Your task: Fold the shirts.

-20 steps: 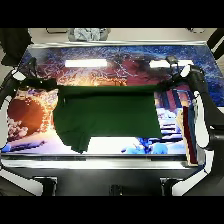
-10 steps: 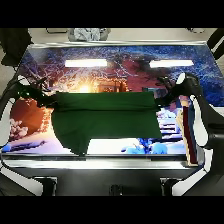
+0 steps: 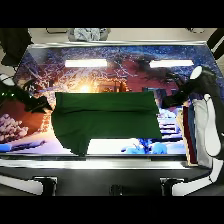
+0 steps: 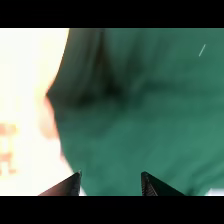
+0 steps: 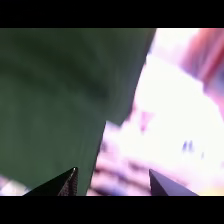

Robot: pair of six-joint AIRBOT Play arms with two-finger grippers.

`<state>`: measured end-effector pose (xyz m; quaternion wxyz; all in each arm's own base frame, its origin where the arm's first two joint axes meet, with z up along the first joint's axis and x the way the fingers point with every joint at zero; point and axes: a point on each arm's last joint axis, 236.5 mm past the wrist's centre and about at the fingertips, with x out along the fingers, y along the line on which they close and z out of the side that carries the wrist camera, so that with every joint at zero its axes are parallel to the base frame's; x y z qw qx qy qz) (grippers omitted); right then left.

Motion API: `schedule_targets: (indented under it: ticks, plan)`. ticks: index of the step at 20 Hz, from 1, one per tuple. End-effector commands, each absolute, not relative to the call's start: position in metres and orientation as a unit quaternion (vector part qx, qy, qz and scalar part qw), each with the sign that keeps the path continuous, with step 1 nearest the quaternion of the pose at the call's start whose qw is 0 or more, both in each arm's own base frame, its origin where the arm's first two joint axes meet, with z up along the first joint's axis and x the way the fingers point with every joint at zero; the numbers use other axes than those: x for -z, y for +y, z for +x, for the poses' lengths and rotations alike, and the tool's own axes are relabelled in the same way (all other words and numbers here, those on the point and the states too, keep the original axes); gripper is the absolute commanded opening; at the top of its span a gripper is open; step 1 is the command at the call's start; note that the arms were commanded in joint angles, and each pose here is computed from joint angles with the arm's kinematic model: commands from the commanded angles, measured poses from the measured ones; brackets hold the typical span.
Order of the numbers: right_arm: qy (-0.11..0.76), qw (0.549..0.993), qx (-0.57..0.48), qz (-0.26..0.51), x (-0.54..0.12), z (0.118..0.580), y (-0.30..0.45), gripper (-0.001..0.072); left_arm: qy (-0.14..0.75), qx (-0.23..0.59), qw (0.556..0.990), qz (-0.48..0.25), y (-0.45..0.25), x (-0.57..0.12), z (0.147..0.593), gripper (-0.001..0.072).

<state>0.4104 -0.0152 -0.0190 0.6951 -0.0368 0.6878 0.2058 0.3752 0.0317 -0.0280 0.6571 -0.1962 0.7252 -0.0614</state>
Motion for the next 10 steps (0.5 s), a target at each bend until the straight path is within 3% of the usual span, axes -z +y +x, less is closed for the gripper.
schedule_targets:
  ticks: [1,5,10]
  plan:
    - [0.718,0.664,-0.208,-0.02,0.019,0.358,-0.018,0.0538,0.738,0.06,0.635,-0.218,0.015,0.059,0.289,0.0461]
    - [0.732,0.649,-0.209,-0.012,0.031,0.312,-0.009,0.0537,0.707,0.09,0.652,-0.258,-0.032,0.095,0.22,0.046]
    - [0.723,0.66,-0.204,-0.021,0.019,0.304,-0.01,0.0537,0.677,0.079,0.676,-0.28,-0.04,0.107,0.228,0.0459]
